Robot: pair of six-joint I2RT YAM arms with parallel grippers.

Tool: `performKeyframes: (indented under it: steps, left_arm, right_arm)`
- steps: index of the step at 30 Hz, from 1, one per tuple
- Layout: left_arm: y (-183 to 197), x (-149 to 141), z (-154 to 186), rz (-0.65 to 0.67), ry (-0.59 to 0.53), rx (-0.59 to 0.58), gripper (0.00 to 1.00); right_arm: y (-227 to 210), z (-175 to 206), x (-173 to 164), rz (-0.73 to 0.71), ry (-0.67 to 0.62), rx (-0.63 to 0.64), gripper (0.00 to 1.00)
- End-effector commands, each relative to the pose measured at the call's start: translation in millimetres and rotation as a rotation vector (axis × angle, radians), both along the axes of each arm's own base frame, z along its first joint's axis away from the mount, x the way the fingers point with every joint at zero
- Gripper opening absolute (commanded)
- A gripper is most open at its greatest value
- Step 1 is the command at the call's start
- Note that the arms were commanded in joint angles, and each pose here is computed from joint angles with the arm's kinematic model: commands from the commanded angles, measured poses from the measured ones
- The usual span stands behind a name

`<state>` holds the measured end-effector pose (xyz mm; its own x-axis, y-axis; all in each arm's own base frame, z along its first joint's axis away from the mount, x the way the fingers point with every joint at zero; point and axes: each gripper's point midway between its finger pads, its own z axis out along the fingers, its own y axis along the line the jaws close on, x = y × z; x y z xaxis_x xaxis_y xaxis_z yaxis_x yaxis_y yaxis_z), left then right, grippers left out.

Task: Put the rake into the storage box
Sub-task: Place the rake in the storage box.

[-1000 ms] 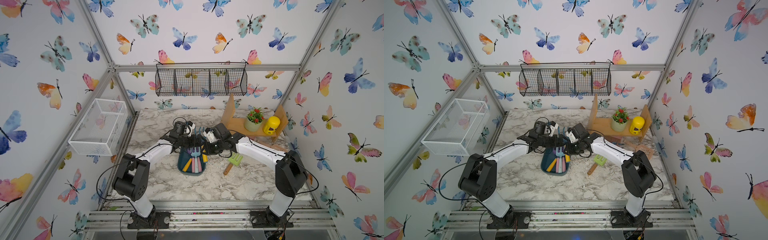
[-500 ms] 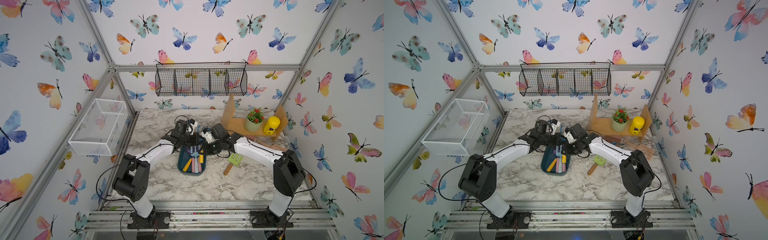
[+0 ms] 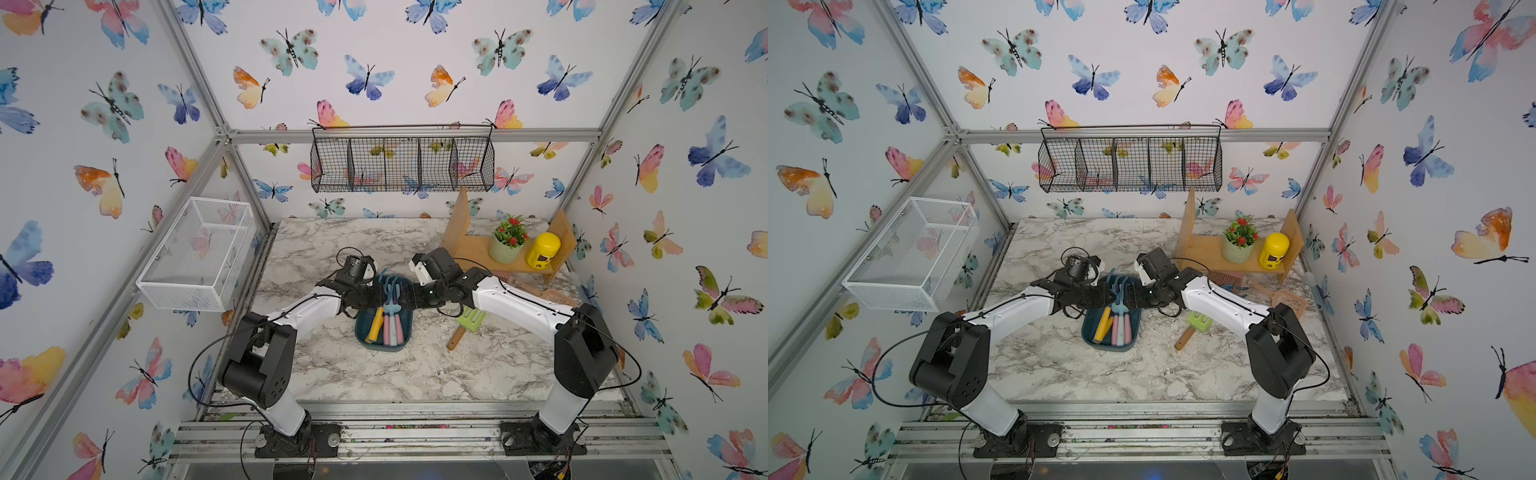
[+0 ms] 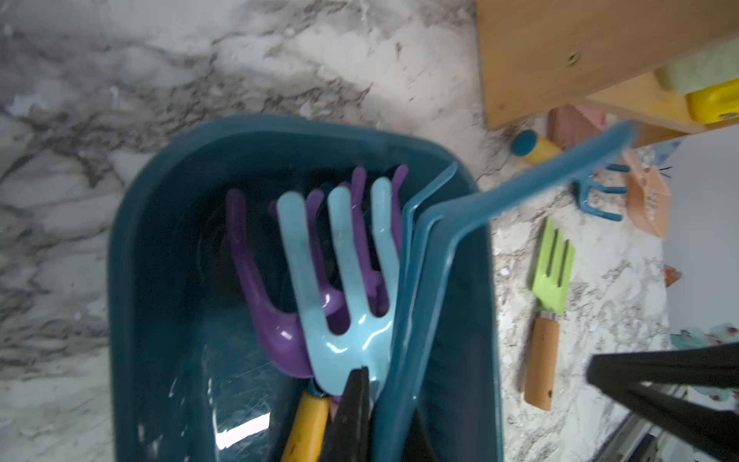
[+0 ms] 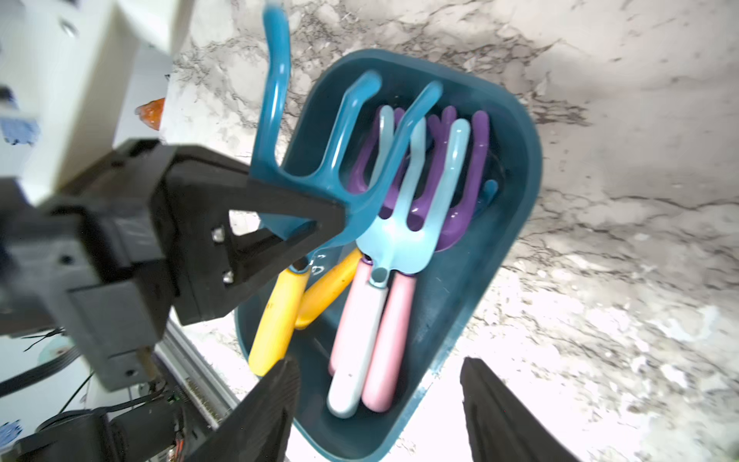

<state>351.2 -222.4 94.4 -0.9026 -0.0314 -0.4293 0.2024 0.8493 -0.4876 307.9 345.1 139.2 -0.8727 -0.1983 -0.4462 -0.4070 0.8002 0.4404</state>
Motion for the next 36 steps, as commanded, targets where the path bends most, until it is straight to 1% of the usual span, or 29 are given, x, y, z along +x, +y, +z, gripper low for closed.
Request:
performKeyframes:
  steps: [1, 6, 14, 20, 23, 24, 25, 26, 27, 28, 29, 30, 31, 32, 34, 36]
  left_arm:
    - [13.0, -5.3, -5.6, 0.021, -0.001, 0.062, 0.00]
    - [12.7, 0.0, -12.4, 0.044, 0.023, 0.059, 0.00]
    - [8.1, 14.6, -5.8, 0.070, 0.030, -0.002, 0.00]
    - [22.7, 10.4, -22.6, 0.133, 0.086, 0.017, 0.00]
    - [28.5, 7.6, -31.3, 0.161, 0.117, 0.035, 0.04]
    - [30.4, 7.9, -32.7, 0.169, 0.121, 0.046, 0.08]
    - [31.6, 8.4, -33.2, 0.174, 0.123, 0.055, 0.15]
    - [32.6, 8.9, -33.2, 0.177, 0.123, 0.060, 0.27]
    - [34.2, 9.3, -32.8, 0.185, 0.122, 0.065, 0.43]
    - [35.5, 9.1, -32.7, 0.190, 0.121, 0.072, 0.62]
    - [37.8, 9.9, -32.0, 0.198, 0.118, 0.084, 0.77]
    - [41.6, 11.1, -31.2, 0.211, 0.113, 0.101, 0.87]
    - [43.7, 12.3, -29.1, 0.220, 0.108, 0.114, 0.91]
    - [46.4, 14.1, -26.3, 0.231, 0.101, 0.127, 0.92]
    - [54.7, 18.3, -17.5, 0.262, 0.075, 0.168, 0.92]
    - [63.5, 22.7, -5.4, 0.297, 0.042, 0.207, 0.90]
  right_arm:
    - [-15.1, 1.6, 6.6, -0.064, -0.039, -0.047, 0.70]
    - [-17.3, 0.2, 5.7, -0.069, -0.036, -0.054, 0.70]
    - [-20.2, -2.6, 5.1, -0.076, -0.034, -0.066, 0.70]
    - [-21.8, -1.7, 5.0, -0.082, -0.039, -0.067, 0.70]
    - [-21.6, -2.7, 5.1, -0.082, -0.037, -0.069, 0.70]
    - [-21.7, -2.8, 4.8, -0.080, -0.036, -0.069, 0.70]
    - [-22.1, -3.1, 4.9, -0.081, -0.036, -0.071, 0.70]
    - [-22.8, -3.4, 4.9, -0.082, -0.035, -0.074, 0.70]
    - [-23.1, -3.0, 4.7, -0.085, -0.035, -0.075, 0.70]
    - [-23.7, -2.8, 4.5, -0.086, -0.037, -0.075, 0.70]
    - [-24.2, -2.3, 4.5, -0.087, -0.039, -0.075, 0.70]
    - [-24.6, -2.1, 4.3, -0.089, -0.039, -0.075, 0.70]
    - [-25.0, -2.0, 4.1, -0.089, -0.039, -0.076, 0.70]
    - [-25.0, -2.2, 3.8, -0.089, -0.038, -0.076, 0.70]
    - [-25.6, -2.9, 3.8, -0.091, -0.036, -0.080, 0.70]
    - [-26.9, -4.3, 3.7, -0.094, -0.034, -0.088, 0.70]
